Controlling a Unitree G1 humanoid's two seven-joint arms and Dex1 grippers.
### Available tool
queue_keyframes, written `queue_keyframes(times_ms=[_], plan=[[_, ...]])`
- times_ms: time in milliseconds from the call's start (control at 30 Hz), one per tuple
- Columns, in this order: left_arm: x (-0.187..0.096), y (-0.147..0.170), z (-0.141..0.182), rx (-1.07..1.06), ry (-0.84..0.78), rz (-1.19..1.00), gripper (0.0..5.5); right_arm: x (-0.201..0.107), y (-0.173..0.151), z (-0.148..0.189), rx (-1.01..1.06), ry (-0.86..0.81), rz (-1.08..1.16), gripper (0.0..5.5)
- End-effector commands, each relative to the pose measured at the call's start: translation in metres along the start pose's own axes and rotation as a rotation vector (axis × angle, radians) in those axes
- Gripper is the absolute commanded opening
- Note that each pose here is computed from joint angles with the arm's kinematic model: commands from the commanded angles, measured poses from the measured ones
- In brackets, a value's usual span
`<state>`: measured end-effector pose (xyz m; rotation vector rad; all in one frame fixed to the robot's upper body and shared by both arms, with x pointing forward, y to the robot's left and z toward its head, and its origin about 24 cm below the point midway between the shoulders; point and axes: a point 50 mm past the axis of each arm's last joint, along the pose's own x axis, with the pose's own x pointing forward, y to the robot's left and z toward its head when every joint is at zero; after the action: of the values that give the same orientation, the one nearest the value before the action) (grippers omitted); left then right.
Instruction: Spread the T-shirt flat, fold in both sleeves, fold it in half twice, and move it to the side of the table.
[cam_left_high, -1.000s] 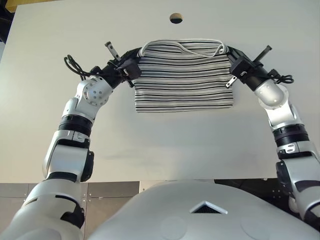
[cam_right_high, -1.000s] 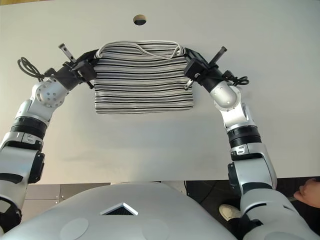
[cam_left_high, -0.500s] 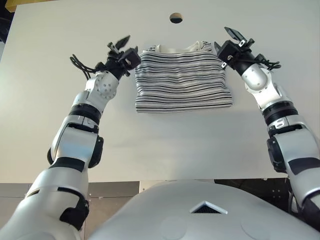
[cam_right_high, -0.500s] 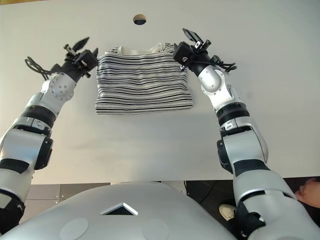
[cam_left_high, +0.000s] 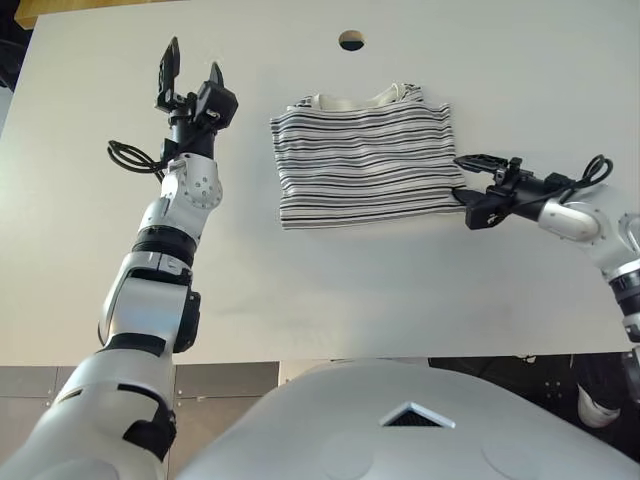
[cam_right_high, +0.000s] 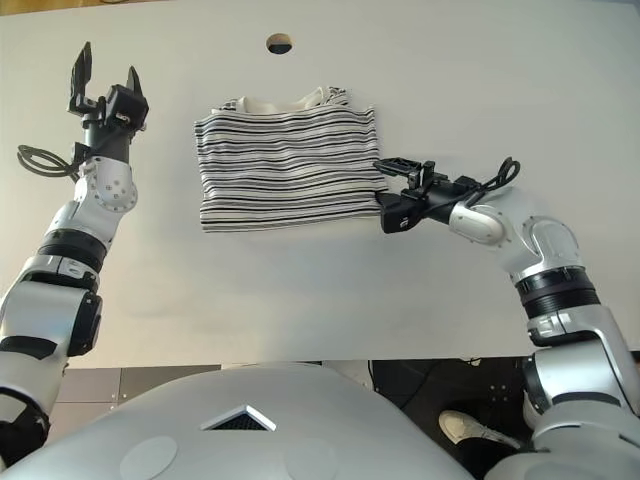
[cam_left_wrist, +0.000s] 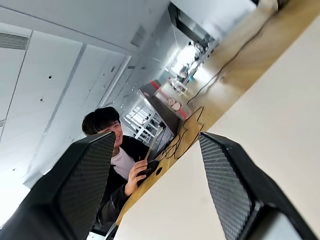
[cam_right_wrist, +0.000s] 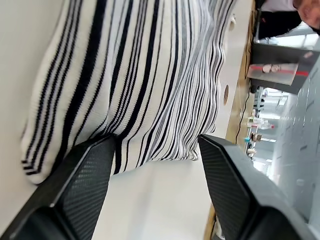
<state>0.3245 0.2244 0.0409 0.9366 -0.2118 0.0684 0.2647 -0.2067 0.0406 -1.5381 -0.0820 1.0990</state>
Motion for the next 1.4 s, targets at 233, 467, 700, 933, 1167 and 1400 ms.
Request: queue_keyframes(times_ms=[233, 467, 700, 933, 1167, 1400], plan=[[-0.009, 0.004, 0.004, -0.008, -0.03, -0.002, 3.08, -0.024, 0.044, 0.102, -0.169, -0.428, 0.317, 3.02], [-0.009, 0.015, 0.002, -0.012, -0.025, 0.04, 3.08, 0.045, 0.023, 0.169, -0.296, -0.676, 0.254, 3.02], [-0.008, 0.022, -0.007, 0.0, -0.002, 0.04, 3.08, 0.042, -0.042, 0.16, -0.089, -0.73, -0.078, 3.02], [-0.004, 0.017, 0.002, -0.021, -0.038, 0.021, 3.08, 0.054, -0.092, 0.091, 0.059, -0.487, -0.252, 3.02], [-0.001, 0.006, 0.01, -0.058, -0.056, -0.006, 3.08, 0.123, -0.039, 0.057, -0.002, -0.119, -0.052, 3.02], [0.006, 0.003, 0.011, -0.053, -0.043, -0.032, 3.08, 0.072, 0.017, 0.031, 0.141, -0.068, -0.141, 3.02]])
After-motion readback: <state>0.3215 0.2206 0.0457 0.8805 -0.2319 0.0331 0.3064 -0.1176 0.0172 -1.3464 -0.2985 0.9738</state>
